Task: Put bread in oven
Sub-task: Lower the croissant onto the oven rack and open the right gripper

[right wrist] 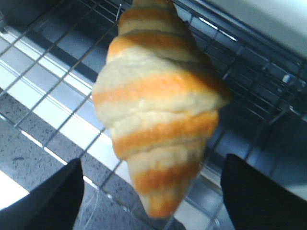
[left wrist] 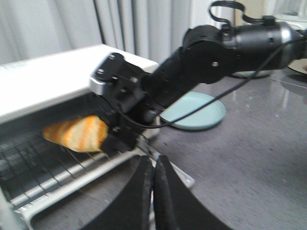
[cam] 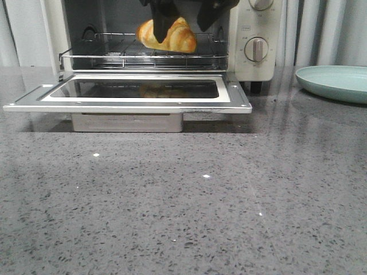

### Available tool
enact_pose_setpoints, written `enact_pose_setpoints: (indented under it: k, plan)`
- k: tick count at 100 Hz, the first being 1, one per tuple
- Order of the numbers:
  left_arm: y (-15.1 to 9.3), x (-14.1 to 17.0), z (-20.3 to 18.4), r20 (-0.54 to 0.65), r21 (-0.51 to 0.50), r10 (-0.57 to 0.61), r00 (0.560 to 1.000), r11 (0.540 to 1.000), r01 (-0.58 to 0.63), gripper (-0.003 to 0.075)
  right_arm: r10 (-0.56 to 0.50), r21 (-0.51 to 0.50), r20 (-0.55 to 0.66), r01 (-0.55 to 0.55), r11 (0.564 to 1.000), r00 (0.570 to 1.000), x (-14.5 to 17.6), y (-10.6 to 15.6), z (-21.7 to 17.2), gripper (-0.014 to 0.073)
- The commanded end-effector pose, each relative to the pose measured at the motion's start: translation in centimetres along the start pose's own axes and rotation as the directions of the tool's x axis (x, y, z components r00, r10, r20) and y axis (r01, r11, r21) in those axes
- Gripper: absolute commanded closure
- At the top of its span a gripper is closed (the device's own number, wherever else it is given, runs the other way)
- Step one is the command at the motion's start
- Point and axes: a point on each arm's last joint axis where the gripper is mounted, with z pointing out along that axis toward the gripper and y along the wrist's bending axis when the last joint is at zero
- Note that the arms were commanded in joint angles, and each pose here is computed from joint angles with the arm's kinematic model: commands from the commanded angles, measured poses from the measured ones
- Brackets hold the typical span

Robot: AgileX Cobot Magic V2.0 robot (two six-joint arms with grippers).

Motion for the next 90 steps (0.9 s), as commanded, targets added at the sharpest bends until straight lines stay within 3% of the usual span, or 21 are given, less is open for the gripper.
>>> enact_pose_setpoints:
  k: [1, 8, 23, 43, 62, 74, 90]
  plan:
    - [0.4, -1.9, -1.6, 0.147, -0.093, 0.031, 0.989, 0.996, -0.018, 0.0742, 0.019, 0.013, 0.146, -0.021, 1.000, 0.989, -2.6, -0.9, -5.6, 0.0141]
    - [0.3, -2.3, -3.0, 0.196, -0.145, 0.085, 0.977, 0.988, -0.057, 0.0742, 0.029, 0.004, 0.140, -0.030, 1.000, 0.990, -2.4, -0.9, -7.5, 0.0277]
    - [0.3, -2.1, -5.3, 0.237, -0.247, 0.141, 0.961, 0.966, -0.081, 0.0742, 0.003, -0.017, 0.157, 0.000, 1.000, 0.988, -0.8, 0.0, -11.9, 0.0674]
    - [0.4, 0.9, -6.9, 0.231, -0.371, 0.138, 0.963, 0.928, -0.044, 0.0742, -0.040, -0.066, 0.284, 0.061, 0.996, 0.958, 4.5, 1.7, -18.7, 0.0650]
    - [0.7, 4.5, -6.7, 0.195, -0.425, 0.122, 0.973, 0.905, -0.028, 0.0742, -0.035, -0.050, 0.426, 0.062, 0.997, 0.904, 11.7, 0.6, -25.7, 0.0650]
    - [0.9, 6.0, -6.1, 0.160, -0.417, 0.091, 0.983, 0.909, -0.016, 0.0742, -0.072, 0.018, 0.525, 0.073, 0.997, 0.848, 16.2, -0.3, -29.5, 0.0650]
    - [1.0, 6.6, -5.8, 0.147, -0.416, 0.081, 0.986, 0.909, -0.012, 0.0742, -0.121, 0.135, 0.666, 0.040, 0.990, 0.736, 21.9, -1.7, -33.8, 0.0650]
